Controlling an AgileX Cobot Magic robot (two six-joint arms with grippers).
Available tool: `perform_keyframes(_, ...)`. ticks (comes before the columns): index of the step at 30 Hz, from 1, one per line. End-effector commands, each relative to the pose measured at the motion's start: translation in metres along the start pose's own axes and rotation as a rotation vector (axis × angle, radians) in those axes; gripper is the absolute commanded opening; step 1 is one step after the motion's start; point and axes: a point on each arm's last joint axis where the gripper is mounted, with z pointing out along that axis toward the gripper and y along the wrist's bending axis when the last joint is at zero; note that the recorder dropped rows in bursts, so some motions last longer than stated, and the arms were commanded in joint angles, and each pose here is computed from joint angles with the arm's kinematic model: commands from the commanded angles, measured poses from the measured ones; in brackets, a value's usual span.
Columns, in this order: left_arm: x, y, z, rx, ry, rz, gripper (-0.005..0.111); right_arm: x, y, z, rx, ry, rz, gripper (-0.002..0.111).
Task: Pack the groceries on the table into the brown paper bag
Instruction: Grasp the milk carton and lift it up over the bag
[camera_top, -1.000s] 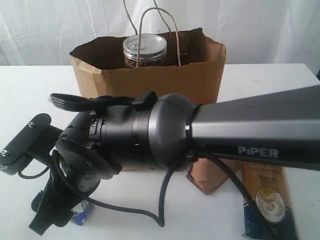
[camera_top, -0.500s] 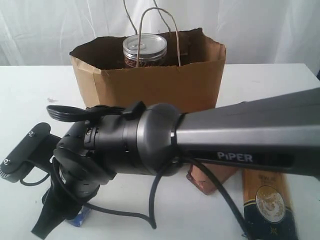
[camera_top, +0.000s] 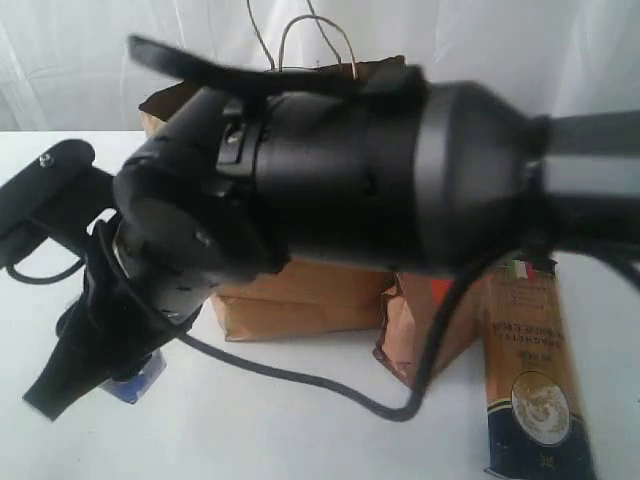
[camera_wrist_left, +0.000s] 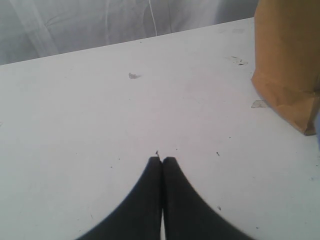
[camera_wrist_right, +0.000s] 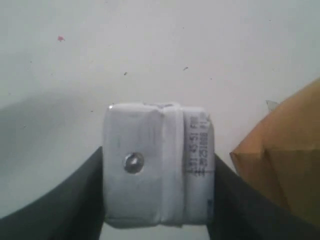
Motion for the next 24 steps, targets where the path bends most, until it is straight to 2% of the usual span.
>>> perform_keyframes(1,0.001,0.0,0.0,-0.003,-0.004,-0.003,0.0,-0.007,-0.006,-0.05,0.006,-0.069,0.058,0.0)
perform_keyframes(10,0.001,0.0,0.0,-0.003,-0.004,-0.003,0.0,0.004,-0.018,-0.153,0.041,-0.191,0.093,0.0)
perform_keyframes(13,0.001,0.0,0.0,-0.003,-0.004,-0.003,0.0,0.015,-0.034,-0.183,0.192,-0.197,0.13,0.0)
perform_keyframes(16,0.001,0.0,0.0,-0.003,-0.004,-0.003,0.0,0.023,-0.044,-0.211,0.281,-0.254,0.169,0.0)
perform_keyframes(24,0.001,0.0,0.0,-0.003,-0.004,-0.003,0.0,0.04,-0.069,-0.243,0.562,-0.259,0.267,0.0)
